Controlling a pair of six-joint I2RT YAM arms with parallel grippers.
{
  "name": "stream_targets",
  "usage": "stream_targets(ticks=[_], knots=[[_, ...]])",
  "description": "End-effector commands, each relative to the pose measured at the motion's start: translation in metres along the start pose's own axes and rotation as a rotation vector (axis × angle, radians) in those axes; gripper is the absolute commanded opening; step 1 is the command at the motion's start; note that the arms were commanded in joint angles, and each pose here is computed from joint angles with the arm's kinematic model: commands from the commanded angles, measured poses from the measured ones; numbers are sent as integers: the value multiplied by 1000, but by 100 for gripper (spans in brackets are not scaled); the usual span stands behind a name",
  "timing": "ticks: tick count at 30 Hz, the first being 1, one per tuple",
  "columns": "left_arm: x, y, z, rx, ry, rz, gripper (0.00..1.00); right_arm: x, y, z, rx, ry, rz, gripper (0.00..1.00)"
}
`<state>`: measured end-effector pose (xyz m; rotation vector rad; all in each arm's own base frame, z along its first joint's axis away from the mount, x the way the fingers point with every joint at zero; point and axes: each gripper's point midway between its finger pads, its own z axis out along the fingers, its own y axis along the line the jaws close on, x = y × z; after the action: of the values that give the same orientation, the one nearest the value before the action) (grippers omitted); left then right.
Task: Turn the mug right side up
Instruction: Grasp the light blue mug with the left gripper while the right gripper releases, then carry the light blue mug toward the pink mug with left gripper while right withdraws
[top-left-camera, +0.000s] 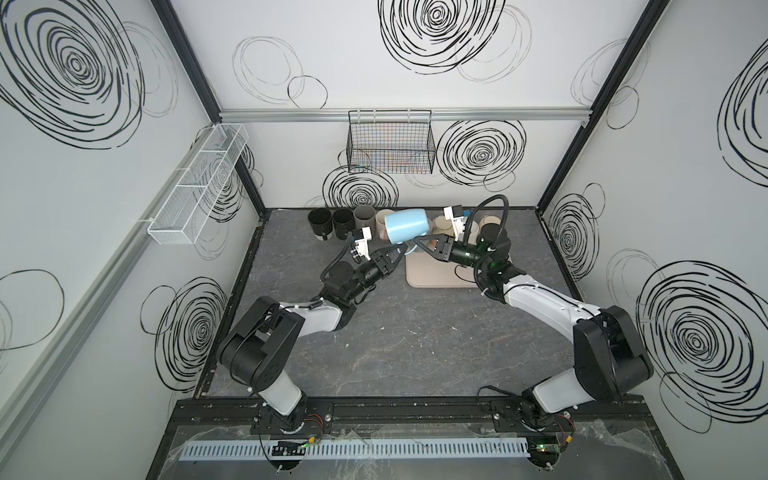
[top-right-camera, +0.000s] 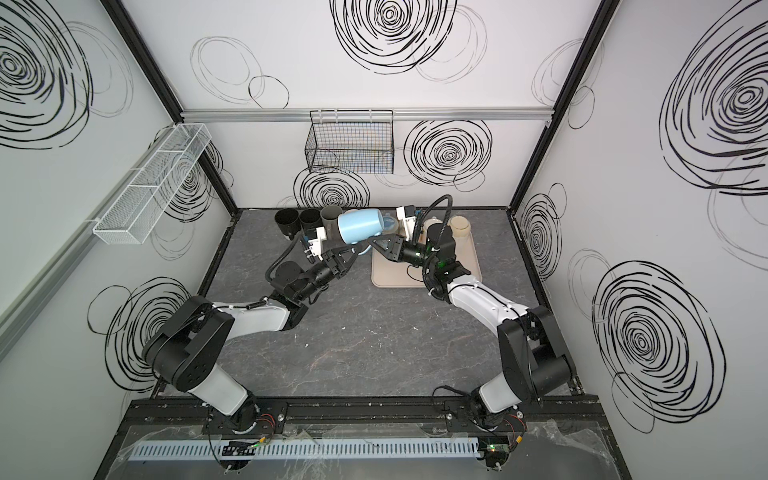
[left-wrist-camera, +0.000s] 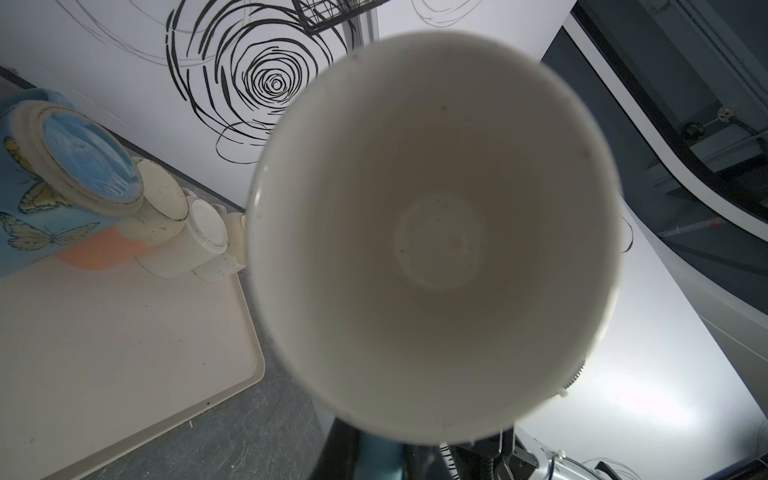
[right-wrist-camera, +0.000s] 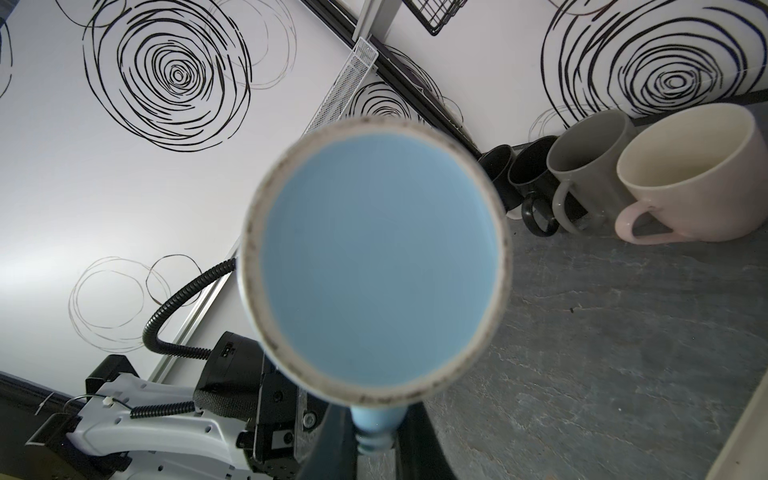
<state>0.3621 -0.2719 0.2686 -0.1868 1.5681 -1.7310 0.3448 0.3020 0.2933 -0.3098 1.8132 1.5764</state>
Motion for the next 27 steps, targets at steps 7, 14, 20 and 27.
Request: stream_targets(ticks=[7,14,20,27], knots=[[-32,-35,-23,100,-91,71,0,-14,0,6,58,9,-116,45],[-33,4,-36,-53,-92,83,0,-12,-18,5,120,23,-112,49],[-30,69,-54,-385,-42,169,0,-18,-42,-8,223,4,-82,50],[-28,112,-61,-687,112,354,0,-33,-67,-33,297,-37,-41,50]])
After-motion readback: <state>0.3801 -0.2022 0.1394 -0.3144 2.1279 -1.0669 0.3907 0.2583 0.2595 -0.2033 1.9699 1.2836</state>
